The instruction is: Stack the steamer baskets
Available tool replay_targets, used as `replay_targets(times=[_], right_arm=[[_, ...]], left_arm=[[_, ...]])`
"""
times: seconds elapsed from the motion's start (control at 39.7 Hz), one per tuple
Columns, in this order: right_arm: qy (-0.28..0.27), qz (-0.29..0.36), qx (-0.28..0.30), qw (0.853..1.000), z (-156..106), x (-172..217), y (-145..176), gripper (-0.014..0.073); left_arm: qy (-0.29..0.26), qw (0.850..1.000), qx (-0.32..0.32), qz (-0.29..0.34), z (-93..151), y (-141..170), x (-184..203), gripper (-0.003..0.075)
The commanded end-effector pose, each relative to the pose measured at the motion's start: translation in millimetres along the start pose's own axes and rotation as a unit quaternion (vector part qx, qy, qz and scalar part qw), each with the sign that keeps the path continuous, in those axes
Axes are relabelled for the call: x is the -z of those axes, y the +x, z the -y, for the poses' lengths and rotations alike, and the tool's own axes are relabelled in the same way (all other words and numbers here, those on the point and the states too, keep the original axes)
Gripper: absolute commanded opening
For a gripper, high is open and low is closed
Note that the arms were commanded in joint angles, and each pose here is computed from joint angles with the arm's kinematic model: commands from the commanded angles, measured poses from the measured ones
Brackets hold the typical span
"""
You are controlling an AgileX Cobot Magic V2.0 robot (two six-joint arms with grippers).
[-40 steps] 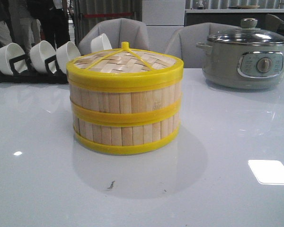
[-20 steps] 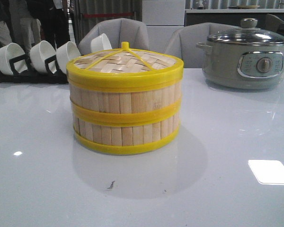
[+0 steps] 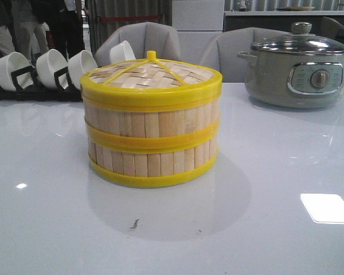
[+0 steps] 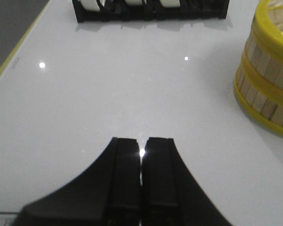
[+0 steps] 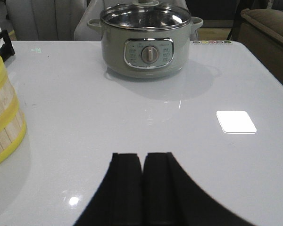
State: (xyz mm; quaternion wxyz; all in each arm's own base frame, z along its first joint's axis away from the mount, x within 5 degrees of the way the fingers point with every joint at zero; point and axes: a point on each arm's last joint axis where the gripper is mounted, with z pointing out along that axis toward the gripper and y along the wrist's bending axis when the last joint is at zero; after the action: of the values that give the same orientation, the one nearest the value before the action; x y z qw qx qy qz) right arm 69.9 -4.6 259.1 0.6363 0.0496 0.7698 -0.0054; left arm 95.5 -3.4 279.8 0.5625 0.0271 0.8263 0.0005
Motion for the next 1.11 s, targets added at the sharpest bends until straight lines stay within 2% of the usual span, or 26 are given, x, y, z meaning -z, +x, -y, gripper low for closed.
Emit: replay_targets(times=[0.0,0.13,0.4,0.83,1.08], right_arm=[[0.004,0.055,0.006,0.998,0.2,2.1,-17.3,0.007],[0.004,0.055,0.006,0.998,0.2,2.1,-17.3,0.007],[0.004,0.055,0.006,0.998,0.2,2.1,-17.3,0.007],[0.004,0.055,0.006,0.998,0.2,2.1,-17.3,0.007],[0.005,0.054,0.006,0.999,0.3,1.8,-17.1,0.007]], left_arm=[[0.006,0.993,-0.002,0.117,0.8,-25.7,10.5,0.0085],[0.014,0.984,0.019,0.176,1.3,-30.7,24.8,0.0085],[0.024,0.974,0.043,0.222,1.9,-5.3,43.4,0.0085],[0.032,0.952,0.078,0.293,3.0,51.1,28.2,0.0085],[0.03,0.952,0.078,0.295,3.2,67.8,19.2,0.0085]])
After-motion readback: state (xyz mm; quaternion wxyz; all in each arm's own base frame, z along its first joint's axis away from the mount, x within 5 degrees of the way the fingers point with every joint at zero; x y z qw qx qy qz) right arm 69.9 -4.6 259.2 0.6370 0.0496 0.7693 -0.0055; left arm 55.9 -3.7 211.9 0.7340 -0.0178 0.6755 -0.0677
